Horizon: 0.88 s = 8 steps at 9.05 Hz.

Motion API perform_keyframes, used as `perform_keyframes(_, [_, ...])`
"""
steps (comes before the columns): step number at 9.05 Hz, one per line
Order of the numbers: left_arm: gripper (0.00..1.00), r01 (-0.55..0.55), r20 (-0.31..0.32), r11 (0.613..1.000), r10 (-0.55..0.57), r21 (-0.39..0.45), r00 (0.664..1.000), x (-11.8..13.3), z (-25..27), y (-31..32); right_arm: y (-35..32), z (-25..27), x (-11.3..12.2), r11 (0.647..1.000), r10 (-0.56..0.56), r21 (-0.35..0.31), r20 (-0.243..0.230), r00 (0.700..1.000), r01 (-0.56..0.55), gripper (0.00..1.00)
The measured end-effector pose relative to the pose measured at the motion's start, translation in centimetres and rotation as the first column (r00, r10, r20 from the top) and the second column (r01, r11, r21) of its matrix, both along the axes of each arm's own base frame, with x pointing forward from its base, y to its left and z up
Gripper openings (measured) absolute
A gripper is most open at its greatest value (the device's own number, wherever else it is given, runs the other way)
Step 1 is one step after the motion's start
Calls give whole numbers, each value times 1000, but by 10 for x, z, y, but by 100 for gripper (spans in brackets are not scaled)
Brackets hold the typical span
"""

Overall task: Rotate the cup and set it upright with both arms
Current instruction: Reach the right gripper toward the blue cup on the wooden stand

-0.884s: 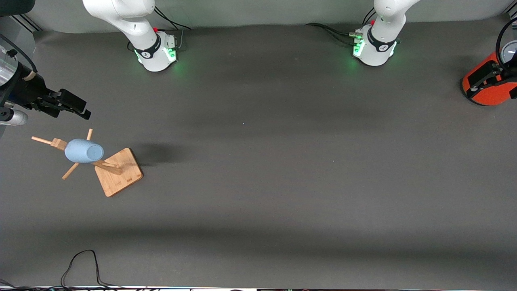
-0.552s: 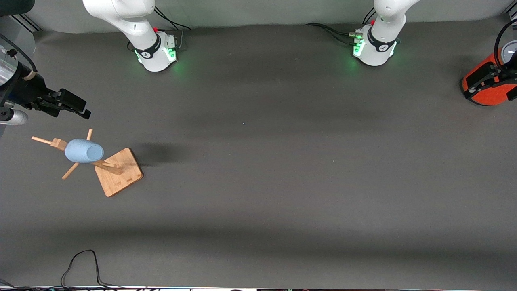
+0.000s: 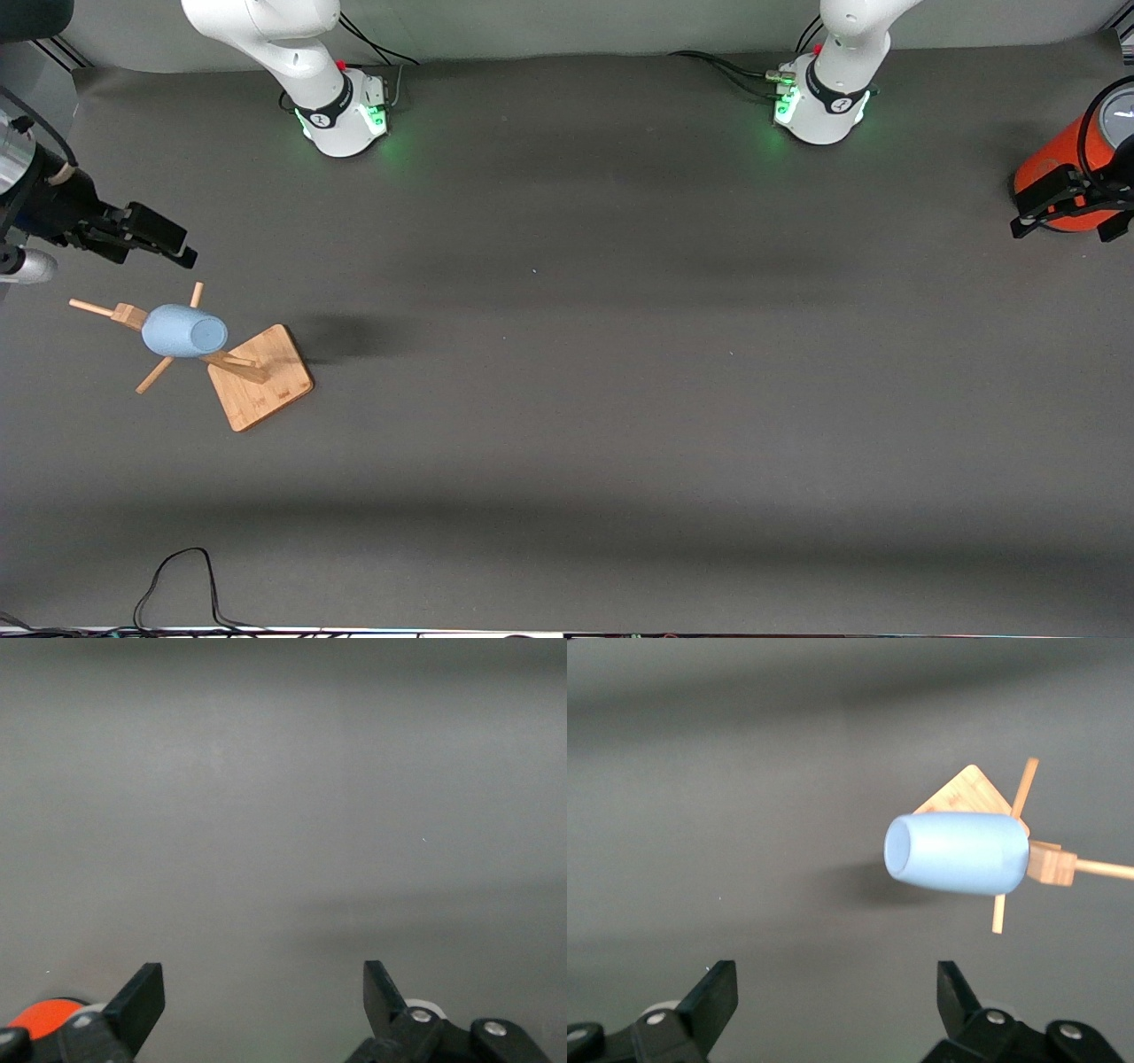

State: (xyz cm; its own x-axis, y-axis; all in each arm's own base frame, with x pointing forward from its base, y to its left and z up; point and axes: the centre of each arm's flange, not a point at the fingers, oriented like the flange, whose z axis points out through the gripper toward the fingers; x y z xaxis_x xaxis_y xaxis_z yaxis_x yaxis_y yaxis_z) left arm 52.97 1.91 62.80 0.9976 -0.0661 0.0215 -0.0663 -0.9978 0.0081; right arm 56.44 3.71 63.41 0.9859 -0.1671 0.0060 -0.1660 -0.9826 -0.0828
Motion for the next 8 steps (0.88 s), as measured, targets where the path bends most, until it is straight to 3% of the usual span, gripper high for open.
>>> perform_keyframes(5, [100, 21, -13, 1000, -21, 4, 1000, 3, -6, -10, -21, -55, 72, 993, -118, 17, -58, 991, 119, 100])
perform_keyframes(8, [100, 27, 2, 1000, -27, 7, 1000, 4, 1, -13, -48, -63, 82, 985, -169, 16, -77, 983, 171, 100])
